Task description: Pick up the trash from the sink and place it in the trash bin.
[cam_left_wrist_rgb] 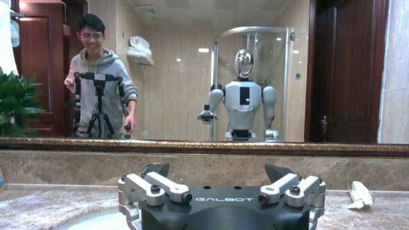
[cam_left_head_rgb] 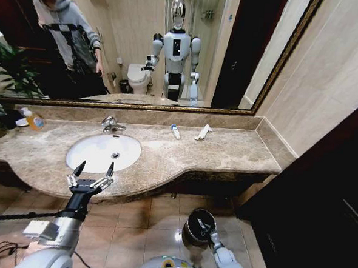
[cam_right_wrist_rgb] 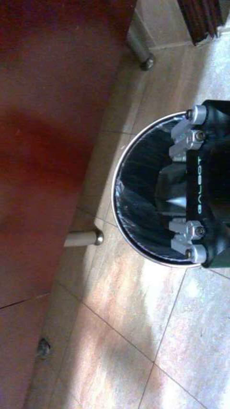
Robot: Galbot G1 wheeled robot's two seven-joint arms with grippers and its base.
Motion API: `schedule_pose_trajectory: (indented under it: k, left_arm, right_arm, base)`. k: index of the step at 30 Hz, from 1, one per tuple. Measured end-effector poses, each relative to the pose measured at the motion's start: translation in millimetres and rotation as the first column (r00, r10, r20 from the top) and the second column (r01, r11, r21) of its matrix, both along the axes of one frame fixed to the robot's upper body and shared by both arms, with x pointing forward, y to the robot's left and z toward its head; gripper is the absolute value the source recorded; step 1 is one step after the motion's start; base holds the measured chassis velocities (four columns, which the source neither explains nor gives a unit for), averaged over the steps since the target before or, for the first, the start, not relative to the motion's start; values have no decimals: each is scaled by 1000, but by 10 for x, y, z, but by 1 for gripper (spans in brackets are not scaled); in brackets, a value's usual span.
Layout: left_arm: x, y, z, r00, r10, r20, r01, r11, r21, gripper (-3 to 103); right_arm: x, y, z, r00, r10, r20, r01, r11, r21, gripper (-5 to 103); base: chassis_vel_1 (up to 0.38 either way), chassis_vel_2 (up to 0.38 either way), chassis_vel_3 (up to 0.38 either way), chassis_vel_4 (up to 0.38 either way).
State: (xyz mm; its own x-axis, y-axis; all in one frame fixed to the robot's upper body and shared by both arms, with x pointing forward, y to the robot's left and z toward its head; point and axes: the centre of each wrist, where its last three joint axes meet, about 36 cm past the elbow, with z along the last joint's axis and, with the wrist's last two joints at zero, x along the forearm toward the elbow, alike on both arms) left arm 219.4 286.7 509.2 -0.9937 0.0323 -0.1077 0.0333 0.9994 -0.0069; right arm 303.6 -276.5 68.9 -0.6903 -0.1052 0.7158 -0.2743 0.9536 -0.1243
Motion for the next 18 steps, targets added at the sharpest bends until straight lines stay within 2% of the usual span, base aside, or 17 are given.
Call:
schedule_pose_trajectory:
  k: [3, 5, 6, 7, 9, 11, 12, 15, 18]
  left_arm:
    - [0, 0, 0, 1000, 0, 0, 0, 1000, 0, 100]
    - [0, 0, 0, 1000, 0, 0, 0, 1000, 0, 100]
    - [0, 0, 0, 1000, 0, 0, 0, 1000, 0, 100]
    - [0, 0, 0, 1000, 0, 0, 0, 1000, 0, 100]
    - [0, 0, 0, 1000, 0, 0, 0, 1000, 0, 100]
    - [0, 0, 0, 1000, 0, 0, 0, 1000, 0, 100]
    - [0, 0, 0, 1000, 0, 0, 0, 1000, 0, 100]
    - [0, 0, 0, 1000, 0, 0, 0, 1000, 0, 100]
    - [0, 0, 0, 1000, 0, 0, 0, 1000, 0, 100]
  right_arm:
    - [8, -15, 79, 1000, 9, 1, -9, 1000, 10, 57]
    - [4, -22, 93, 1000, 10, 2, -10, 1000, 16, 57]
    - [-9, -46, 123, 1000, 3, 5, -3, 1000, 26, 68]
    - [-25, -84, 181, 1000, -7, 10, 6, 999, 41, 74]
    - [-33, -99, 207, 1000, -11, 12, 10, 999, 45, 74]
    - [-114, -196, 479, 996, -42, 77, 37, 997, 63, 84]
    - [-114, -196, 479, 996, -42, 77, 37, 997, 63, 84]
    - [-197, -353, 938, 977, -83, 194, 68, 994, 83, 98]
    - [-199, -417, 1233, 957, -130, 258, 104, 988, 113, 99]
  base:
    - [0, 0, 0, 0]
    - [0, 0, 0, 0]
    - [0, 0, 0, 0]
    - [0, 0, 0, 0]
    - [0, 0, 0, 0]
    - [0, 0, 0, 0]
    - [0, 0, 0, 0]
    - [0, 0, 0, 0]
    - [0, 0, 0, 0]
